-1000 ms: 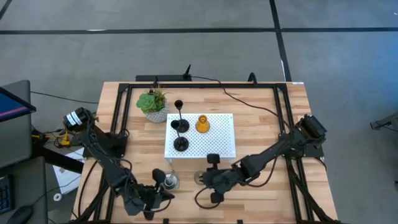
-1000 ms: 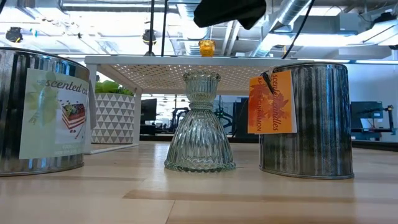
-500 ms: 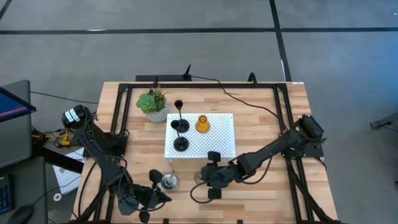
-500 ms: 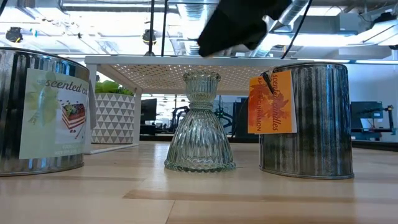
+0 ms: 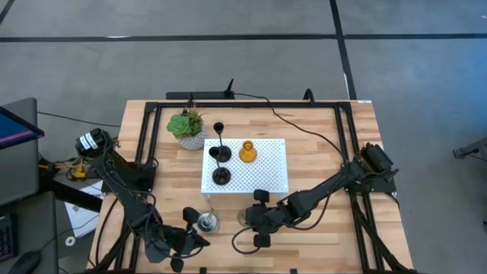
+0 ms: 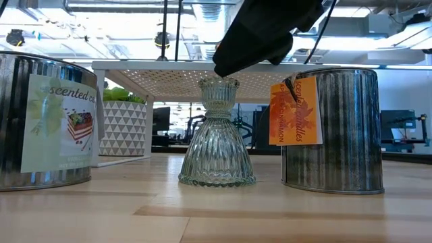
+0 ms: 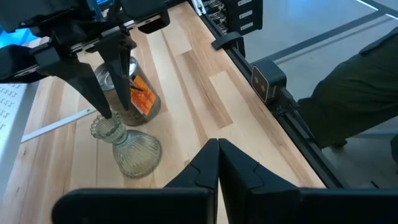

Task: Pick & Place candle stick holders
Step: Align the transparent glass candle holder with the yellow glass candle holder on the shelf

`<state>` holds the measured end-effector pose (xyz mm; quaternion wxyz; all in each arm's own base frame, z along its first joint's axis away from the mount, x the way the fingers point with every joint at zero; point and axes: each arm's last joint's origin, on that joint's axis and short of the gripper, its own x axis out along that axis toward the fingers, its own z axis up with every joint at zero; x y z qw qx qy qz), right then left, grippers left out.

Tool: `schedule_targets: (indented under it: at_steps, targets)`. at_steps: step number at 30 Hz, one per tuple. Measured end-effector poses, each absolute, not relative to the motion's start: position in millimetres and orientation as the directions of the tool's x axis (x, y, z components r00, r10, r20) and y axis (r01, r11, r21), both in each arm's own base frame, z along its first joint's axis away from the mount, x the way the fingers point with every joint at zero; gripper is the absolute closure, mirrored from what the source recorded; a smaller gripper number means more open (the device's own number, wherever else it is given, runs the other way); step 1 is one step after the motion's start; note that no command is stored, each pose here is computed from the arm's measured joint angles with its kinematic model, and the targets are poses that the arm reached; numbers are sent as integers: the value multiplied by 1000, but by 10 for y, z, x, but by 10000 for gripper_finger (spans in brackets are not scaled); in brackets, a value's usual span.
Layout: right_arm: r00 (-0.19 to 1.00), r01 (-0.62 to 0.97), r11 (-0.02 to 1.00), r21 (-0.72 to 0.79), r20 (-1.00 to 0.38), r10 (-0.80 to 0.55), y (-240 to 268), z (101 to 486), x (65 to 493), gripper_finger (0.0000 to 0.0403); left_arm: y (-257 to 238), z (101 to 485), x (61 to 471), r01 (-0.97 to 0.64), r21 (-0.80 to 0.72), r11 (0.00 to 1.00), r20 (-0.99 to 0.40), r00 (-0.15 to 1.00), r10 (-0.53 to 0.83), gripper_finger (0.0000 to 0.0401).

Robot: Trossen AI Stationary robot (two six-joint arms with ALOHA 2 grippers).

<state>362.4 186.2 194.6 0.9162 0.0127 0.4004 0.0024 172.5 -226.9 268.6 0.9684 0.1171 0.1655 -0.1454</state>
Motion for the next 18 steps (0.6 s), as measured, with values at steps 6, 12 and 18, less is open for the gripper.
schedule_targets:
  at_steps: [6, 12, 18]
  targets:
    - [655, 24, 997, 69, -755, 36, 1836, 1904, 3631, 304, -2269, 2687, 1725, 320, 179, 930, -355, 903, -243, 393]
    - [644, 70, 993, 95, -765, 28, 1745, 1894, 3665, 304, -2269, 2687, 1725, 320, 179, 930, -355, 903, -243, 393]
    - [636, 59, 991, 118, -770, 54, 1722, 1893, 3679, 304, -2270, 2686, 1725, 320, 179, 930, -355, 903, -243, 393]
